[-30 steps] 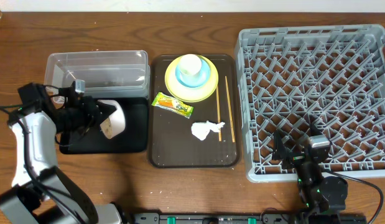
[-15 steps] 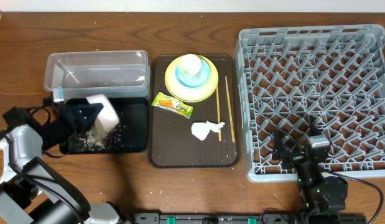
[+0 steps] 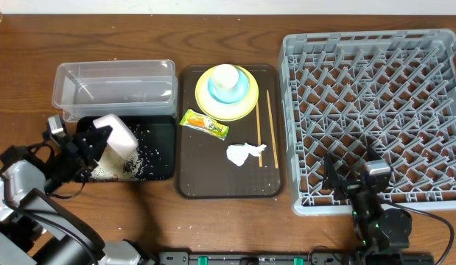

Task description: Sort waste into correct bins and load items into the dishwasher rack

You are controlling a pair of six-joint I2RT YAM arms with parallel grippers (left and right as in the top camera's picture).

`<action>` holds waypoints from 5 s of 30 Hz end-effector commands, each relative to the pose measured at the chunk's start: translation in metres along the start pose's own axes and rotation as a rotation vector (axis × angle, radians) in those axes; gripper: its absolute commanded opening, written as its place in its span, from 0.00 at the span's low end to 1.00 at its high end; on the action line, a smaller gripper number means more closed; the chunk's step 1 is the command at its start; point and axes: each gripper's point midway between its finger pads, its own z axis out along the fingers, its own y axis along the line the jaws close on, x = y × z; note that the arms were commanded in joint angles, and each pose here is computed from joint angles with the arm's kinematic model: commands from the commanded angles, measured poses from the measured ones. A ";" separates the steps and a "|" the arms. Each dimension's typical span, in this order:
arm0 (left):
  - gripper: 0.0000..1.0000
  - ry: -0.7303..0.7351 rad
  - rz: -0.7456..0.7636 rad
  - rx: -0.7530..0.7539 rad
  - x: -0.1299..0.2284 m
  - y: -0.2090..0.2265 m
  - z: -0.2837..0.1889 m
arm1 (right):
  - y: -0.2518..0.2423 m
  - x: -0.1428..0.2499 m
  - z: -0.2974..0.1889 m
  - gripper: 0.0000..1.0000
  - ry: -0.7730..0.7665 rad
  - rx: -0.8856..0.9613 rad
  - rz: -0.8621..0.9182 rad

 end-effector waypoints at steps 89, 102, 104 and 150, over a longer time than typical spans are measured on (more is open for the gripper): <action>0.38 0.633 0.694 -1.085 0.225 0.075 0.148 | 0.001 -0.018 -0.001 0.99 -0.075 -0.009 0.019; 0.57 0.109 0.663 -0.988 0.101 -0.019 0.105 | 0.008 -0.087 -0.019 0.99 0.030 -0.001 0.034; 0.59 0.018 0.632 -0.994 0.079 -0.027 0.089 | 0.008 -0.104 -0.015 0.99 0.106 0.005 0.008; 0.92 -0.148 0.423 -1.157 0.038 -0.010 0.013 | 0.143 0.100 0.178 0.15 1.217 0.132 0.051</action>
